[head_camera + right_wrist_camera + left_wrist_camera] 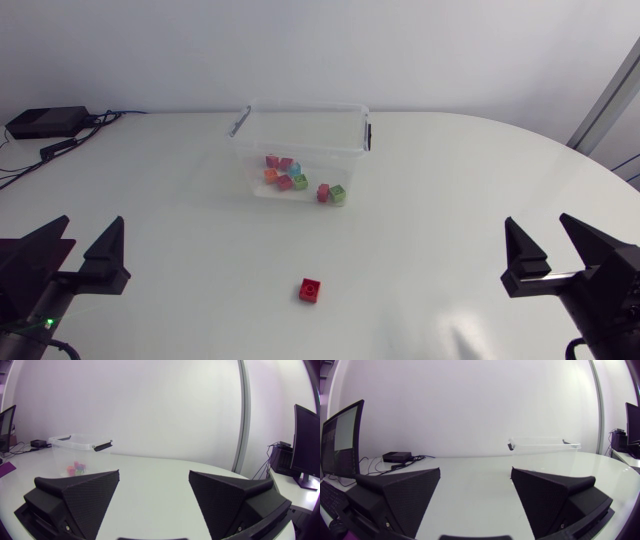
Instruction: Place the duplo bricks in the container
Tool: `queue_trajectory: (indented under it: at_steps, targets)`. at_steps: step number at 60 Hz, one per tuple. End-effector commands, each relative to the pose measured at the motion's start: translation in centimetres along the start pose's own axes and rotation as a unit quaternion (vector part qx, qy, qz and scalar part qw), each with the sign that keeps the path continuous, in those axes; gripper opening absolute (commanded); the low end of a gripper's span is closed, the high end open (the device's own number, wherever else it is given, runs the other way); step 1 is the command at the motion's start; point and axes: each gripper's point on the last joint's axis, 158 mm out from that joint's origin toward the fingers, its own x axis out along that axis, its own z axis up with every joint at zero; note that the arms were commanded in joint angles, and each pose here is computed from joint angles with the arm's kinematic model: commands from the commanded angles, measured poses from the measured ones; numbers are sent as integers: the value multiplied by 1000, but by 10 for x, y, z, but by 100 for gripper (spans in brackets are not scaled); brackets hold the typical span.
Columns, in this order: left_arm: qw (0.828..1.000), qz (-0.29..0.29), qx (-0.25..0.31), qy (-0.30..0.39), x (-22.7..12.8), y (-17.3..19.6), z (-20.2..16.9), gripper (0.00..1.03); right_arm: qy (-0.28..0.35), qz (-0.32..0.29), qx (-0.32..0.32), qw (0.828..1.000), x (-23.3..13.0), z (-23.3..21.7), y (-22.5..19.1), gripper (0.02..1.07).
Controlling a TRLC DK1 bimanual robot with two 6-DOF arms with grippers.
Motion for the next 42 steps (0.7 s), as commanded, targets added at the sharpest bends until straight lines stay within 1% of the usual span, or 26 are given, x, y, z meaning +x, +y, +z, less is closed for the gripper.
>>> queue_trajectory:
  at_steps: [1, 42]
  targets:
    - [1000, 0, 0, 2, 0, 0, -5, 99, 15, -1, -6, 1000, 1, -15, 0, 102]
    - [1000, -2, -2, 9, 0, -1, -8, 99, 15, 0, -6, 1000, 1, -15, 0, 102]
